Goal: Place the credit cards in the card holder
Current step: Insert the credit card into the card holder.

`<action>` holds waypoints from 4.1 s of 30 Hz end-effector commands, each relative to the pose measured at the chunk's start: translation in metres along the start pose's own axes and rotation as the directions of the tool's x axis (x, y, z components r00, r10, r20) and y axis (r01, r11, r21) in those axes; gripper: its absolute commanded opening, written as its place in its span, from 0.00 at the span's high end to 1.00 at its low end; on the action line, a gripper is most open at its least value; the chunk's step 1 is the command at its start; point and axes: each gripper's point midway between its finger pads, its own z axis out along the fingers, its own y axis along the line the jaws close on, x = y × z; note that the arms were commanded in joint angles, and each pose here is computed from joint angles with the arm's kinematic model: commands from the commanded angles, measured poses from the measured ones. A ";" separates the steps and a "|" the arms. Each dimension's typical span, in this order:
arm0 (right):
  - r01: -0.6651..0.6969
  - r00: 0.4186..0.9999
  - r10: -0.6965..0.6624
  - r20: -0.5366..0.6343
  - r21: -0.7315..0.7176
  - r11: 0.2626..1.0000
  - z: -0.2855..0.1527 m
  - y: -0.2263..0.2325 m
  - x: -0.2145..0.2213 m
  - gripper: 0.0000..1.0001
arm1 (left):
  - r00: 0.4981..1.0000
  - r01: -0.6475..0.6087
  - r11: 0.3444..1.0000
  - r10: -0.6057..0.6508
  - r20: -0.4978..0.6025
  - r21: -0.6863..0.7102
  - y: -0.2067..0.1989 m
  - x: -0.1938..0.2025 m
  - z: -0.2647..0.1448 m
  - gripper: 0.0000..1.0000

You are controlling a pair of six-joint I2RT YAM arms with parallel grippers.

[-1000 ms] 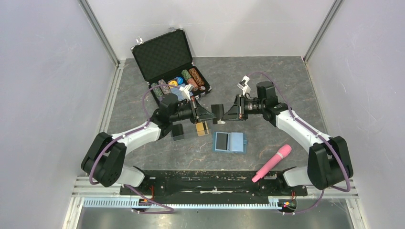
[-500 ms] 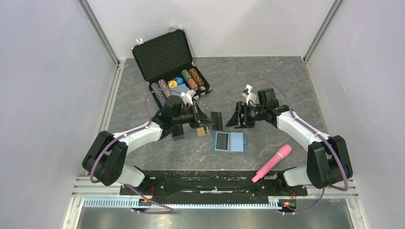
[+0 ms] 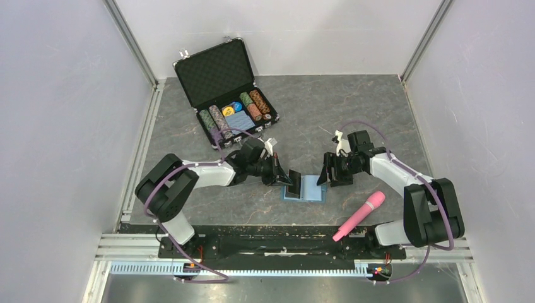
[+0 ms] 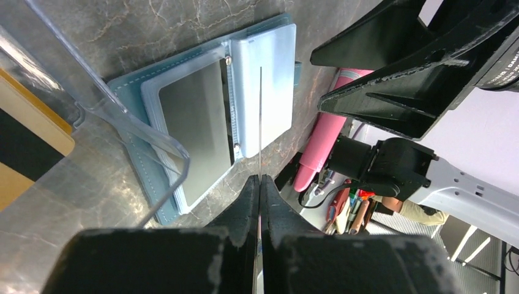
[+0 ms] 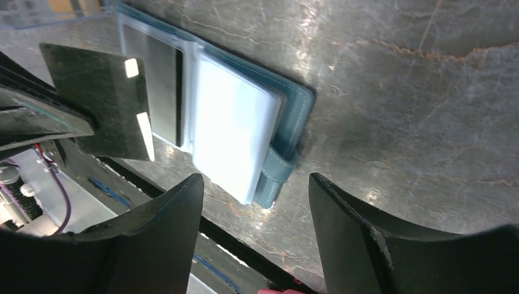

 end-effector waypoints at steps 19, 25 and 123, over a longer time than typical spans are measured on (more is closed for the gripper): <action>-0.007 0.996 0.010 -0.088 0.032 0.999 0.022 -0.025 0.024 0.60 | 0.999 -0.043 0.997 0.045 -0.019 0.062 -0.003 -0.007 0.039 0.98; -0.016 0.995 0.019 -0.101 0.024 1.000 0.025 -0.026 0.029 0.68 | 0.999 -0.023 0.999 0.023 -0.034 0.028 0.005 -0.002 0.044 0.98; -0.030 0.996 0.026 -0.085 -0.049 0.998 0.028 -0.015 0.032 0.89 | 0.985 -0.099 0.935 0.044 -0.167 -0.341 0.016 0.033 0.055 0.76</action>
